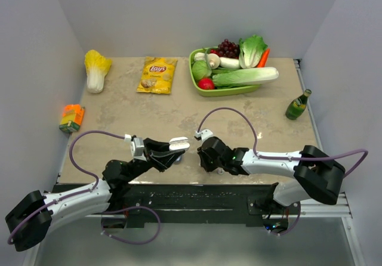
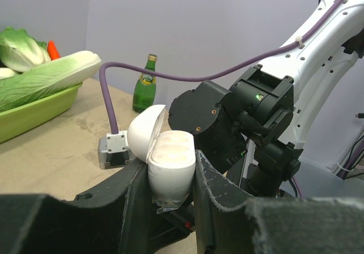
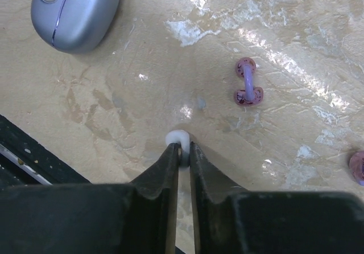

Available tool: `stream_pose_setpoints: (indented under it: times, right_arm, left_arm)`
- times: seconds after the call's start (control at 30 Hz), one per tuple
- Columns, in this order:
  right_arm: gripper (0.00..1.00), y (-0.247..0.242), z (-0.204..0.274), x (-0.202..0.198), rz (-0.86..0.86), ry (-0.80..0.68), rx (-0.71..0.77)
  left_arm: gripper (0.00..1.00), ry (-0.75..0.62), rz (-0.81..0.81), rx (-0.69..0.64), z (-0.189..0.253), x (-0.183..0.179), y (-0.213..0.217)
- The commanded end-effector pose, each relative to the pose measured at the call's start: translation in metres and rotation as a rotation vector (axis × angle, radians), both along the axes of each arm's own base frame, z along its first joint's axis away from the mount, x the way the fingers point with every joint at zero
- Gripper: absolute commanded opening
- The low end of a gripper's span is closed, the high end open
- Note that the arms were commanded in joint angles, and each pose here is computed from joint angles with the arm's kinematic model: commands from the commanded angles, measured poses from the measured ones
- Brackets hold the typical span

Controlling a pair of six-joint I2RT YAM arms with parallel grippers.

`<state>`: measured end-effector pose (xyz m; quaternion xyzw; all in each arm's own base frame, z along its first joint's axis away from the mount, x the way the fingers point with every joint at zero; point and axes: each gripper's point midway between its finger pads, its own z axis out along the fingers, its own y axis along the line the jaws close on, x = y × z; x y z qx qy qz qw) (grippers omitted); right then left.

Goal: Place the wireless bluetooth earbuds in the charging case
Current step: Pick up the earbud from the center of the board.

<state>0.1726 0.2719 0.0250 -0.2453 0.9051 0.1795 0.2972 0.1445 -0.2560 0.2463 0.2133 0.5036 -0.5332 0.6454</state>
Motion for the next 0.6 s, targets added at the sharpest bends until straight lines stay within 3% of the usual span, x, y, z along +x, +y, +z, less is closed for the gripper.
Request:
stream_pose_setpoints:
  times: [0.0,0.13,0.37,0.57]
  right_arm:
    - [0.11,-0.001,0.001,0.005,-0.002,-0.022,-0.016]
    - [0.0,-0.002,0.008,0.004,-0.003,-0.033,0.008]
    - [0.0,0.0,0.036,0.002,-0.008,-0.066,0.097]
    - [0.0,-0.008,0.128,0.007,-0.034,-0.234,0.308]
  left_arm:
    - [0.0,0.082,-0.003,0.078,-0.066,-0.011,0.013]
    - [0.0,0.082,-0.006,0.079,-0.066,-0.012,0.013]
    - [0.0,0.08,-0.006,0.068,-0.064,-0.012,0.013]
    - [0.0,0.055,0.016,0.035,-0.051,-0.008,0.015]
